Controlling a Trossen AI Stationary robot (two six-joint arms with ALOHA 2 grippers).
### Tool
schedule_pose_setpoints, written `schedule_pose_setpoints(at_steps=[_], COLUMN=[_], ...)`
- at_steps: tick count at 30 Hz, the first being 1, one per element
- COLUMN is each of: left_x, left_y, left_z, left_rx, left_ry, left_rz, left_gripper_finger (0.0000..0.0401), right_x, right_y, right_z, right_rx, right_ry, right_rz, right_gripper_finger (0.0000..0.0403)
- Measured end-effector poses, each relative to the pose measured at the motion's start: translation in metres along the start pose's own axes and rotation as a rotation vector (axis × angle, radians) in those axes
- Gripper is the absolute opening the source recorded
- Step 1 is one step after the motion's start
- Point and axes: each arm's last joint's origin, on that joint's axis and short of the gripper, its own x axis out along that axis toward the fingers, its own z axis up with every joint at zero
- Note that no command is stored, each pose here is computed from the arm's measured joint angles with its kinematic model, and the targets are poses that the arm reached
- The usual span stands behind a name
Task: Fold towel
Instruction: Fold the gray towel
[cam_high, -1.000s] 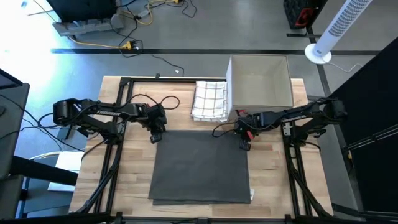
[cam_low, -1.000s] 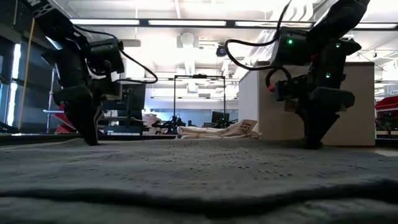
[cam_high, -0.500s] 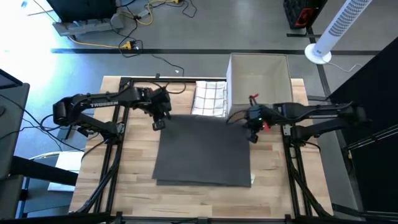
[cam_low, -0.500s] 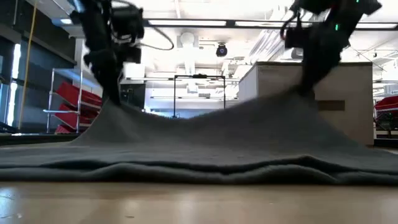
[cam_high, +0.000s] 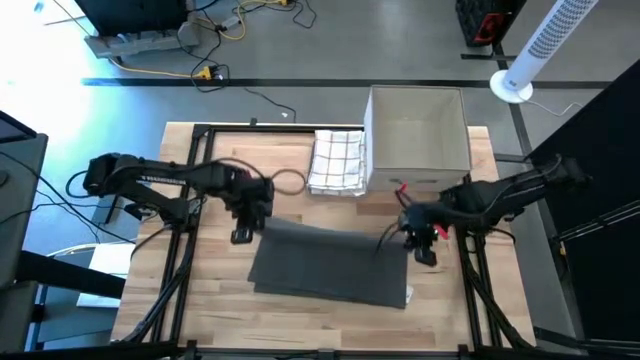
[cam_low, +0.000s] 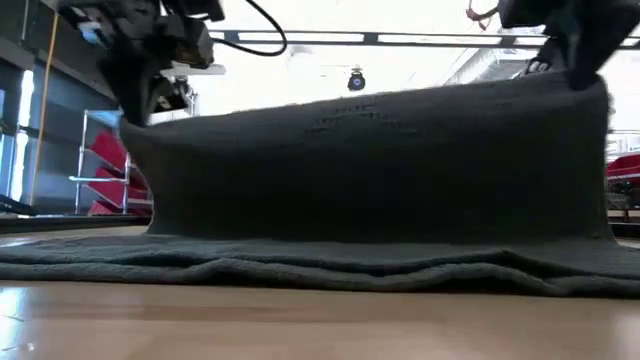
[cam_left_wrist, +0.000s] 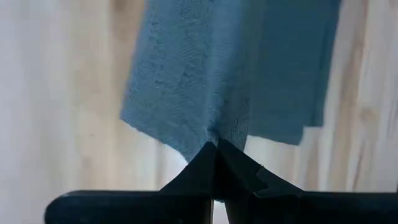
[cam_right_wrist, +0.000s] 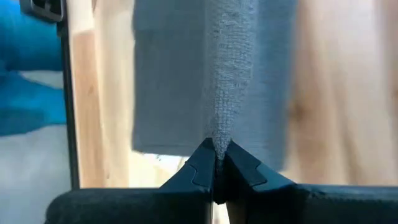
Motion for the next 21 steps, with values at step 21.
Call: schedule_pose_setpoints(at_steps=[21], left_x=[0.067], left_y=[-0.052], left_z=[0.012], left_rx=[0.092], left_ry=[0.099], left_rz=[-0.269], left_gripper_finger=[0.0005], right_x=[0.073], right_y=[0.055], right_z=[-0.006], right_rx=[-0.213], right_ry=[0.207], right_rz=[0.301], right_gripper_finger=[0.0001])
